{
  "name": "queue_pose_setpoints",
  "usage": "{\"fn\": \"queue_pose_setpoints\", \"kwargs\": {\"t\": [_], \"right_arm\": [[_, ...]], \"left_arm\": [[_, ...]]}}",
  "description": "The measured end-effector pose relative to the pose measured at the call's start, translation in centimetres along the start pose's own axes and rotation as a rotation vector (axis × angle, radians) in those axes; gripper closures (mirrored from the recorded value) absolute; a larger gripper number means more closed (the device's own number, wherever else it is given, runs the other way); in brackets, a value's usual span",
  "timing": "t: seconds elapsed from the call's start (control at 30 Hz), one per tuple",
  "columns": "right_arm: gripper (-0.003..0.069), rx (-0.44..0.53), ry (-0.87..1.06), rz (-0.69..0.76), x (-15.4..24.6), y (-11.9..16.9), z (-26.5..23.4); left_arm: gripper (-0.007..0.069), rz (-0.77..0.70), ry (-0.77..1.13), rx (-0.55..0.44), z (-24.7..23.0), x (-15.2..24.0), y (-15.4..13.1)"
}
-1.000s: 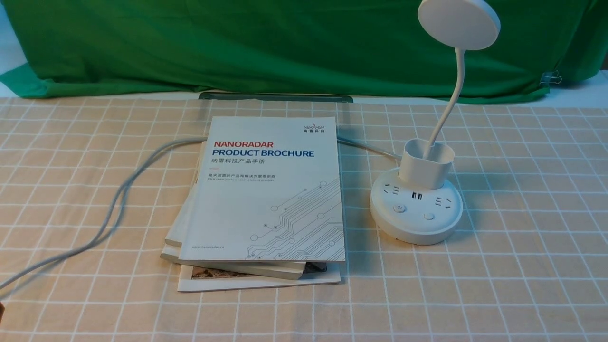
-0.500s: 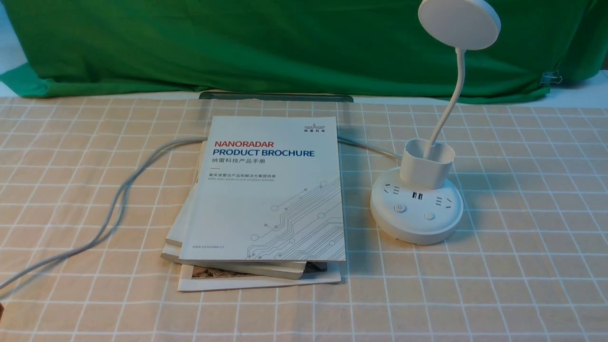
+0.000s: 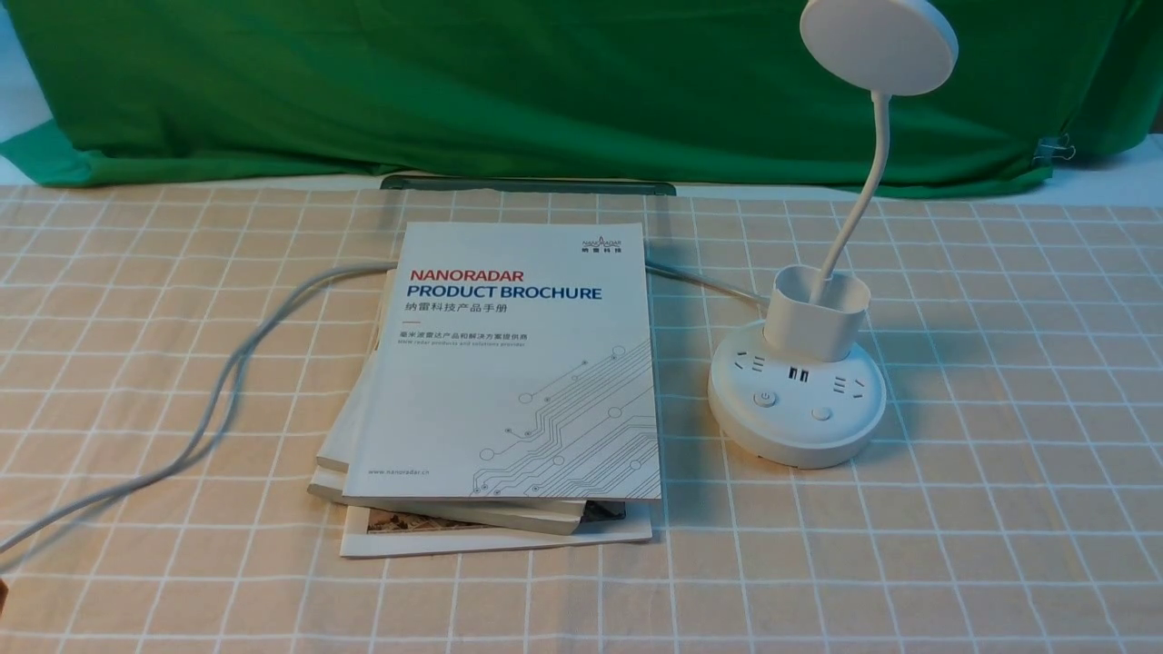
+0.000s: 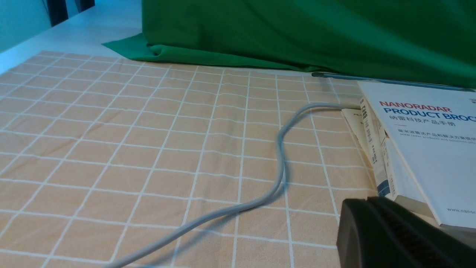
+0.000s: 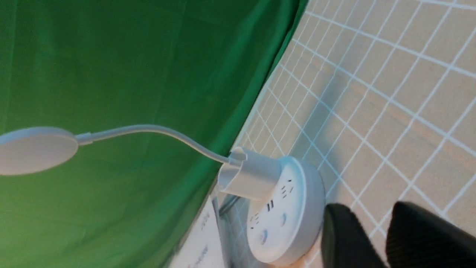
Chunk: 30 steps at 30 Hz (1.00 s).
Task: Turn on the table lamp on the light coffee tablecloth with your hand.
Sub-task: 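Press the button on the base of the white desk lamp with the right gripper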
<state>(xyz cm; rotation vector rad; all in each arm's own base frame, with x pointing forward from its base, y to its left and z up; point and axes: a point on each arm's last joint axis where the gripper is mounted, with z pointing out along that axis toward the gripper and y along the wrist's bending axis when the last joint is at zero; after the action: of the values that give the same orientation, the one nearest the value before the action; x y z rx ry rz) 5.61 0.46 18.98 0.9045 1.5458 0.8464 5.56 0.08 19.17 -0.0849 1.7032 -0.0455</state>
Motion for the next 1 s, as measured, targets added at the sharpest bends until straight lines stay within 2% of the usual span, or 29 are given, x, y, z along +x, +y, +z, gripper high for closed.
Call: {"fn": "queue_pose_setpoints", "kwargs": {"t": [0.17, 0.27, 0.37, 0.4, 0.5, 0.67, 0.7, 0.9, 1.0], "right_arm": [[0.0419, -0.021, -0.022, -0.188, -0.2, 0.2, 0.0], [0.045, -0.031, -0.028, -0.296, -0.6, 1.0, -0.2], [0.0532, -0.05, -0.044, -0.442, -1.7, 3.4, -0.5], [0.06, -0.048, -0.04, -0.591, -3.0, 6.0, -0.4], [0.0629, -0.032, -0.005, -0.8, -4.8, 9.7, 0.1], [0.063, 0.059, 0.2, -1.126, -7.2, 15.3, 3.3], [0.063, 0.045, 0.279, -1.174, -7.5, 16.0, 4.0], [0.063, 0.028, 0.588, -1.264, -6.8, 18.3, 9.2], [0.063, -0.01, 0.758, -1.338, -4.1, 18.6, 12.0]], "left_arm": [[0.0604, 0.0, 0.0, 0.0, 0.0, 0.0, 0.0], [0.0604, 0.0, 0.0, 0.0, 0.0, 0.0, 0.0], [0.0604, 0.0, 0.0, 0.0, 0.0, 0.0, 0.0], [0.0604, 0.0, 0.0, 0.0, 0.0, 0.0, 0.0], [0.0604, 0.0, 0.0, 0.0, 0.0, 0.0, 0.0], [0.0604, 0.0, 0.0, 0.0, 0.0, 0.0, 0.0], [0.0604, 0.0, 0.0, 0.0, 0.0, 0.0, 0.0], [0.0604, 0.0, 0.0, 0.0, 0.0, 0.0, 0.0], [0.0604, 0.0, 0.0, 0.0, 0.0, 0.0, 0.0]]}}
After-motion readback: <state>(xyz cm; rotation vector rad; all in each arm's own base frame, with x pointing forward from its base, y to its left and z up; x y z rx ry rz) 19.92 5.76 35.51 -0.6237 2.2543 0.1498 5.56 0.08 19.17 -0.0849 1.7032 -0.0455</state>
